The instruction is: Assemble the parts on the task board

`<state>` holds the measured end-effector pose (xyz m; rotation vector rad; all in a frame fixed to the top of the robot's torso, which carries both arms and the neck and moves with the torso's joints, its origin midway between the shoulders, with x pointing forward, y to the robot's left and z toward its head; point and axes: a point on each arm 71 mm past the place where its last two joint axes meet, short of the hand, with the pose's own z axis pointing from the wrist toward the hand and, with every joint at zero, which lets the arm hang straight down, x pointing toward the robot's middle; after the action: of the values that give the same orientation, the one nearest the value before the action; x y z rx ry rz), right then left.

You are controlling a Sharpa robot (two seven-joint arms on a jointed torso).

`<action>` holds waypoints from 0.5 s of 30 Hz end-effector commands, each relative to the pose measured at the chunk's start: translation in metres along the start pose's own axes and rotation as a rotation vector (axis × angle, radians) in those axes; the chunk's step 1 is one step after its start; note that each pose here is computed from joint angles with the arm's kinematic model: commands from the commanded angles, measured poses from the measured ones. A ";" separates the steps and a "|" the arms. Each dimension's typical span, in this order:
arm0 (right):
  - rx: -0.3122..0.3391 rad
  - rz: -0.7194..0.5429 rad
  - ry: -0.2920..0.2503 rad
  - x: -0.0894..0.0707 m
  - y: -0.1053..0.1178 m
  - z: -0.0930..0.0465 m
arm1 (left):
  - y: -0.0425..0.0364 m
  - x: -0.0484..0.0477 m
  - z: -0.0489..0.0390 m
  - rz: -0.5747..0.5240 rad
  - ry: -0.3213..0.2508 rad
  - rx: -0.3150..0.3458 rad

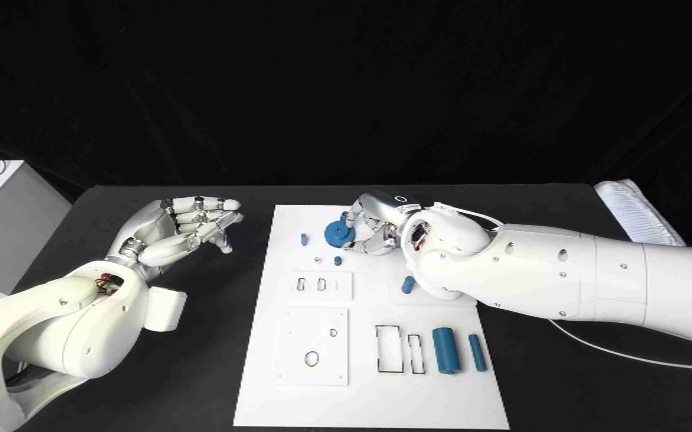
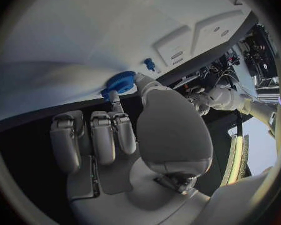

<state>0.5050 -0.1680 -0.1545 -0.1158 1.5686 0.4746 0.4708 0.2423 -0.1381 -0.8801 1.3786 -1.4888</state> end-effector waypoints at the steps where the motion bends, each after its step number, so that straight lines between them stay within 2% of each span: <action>1: -0.017 -0.008 0.003 0.001 0.001 -0.003 | -0.0010 0.0010 0.0003 -0.007 0.010 0.006; 5: -0.004 -0.009 -0.026 -0.002 -0.004 -0.006 | -0.0010 0.0008 0.0004 -0.007 0.010 0.007; 11: 0.029 -0.006 -0.106 -0.012 -0.018 -0.012 | -0.0007 0.0005 0.0009 -0.006 0.008 0.008; 15: 0.026 0.022 -0.158 -0.020 -0.026 -0.018 | -0.0003 0.0000 0.0020 -0.005 0.007 0.010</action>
<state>0.5008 -0.2015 -0.1481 -0.0564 1.4988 0.4388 0.4726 0.2435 -0.1388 -0.8820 1.3766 -1.4832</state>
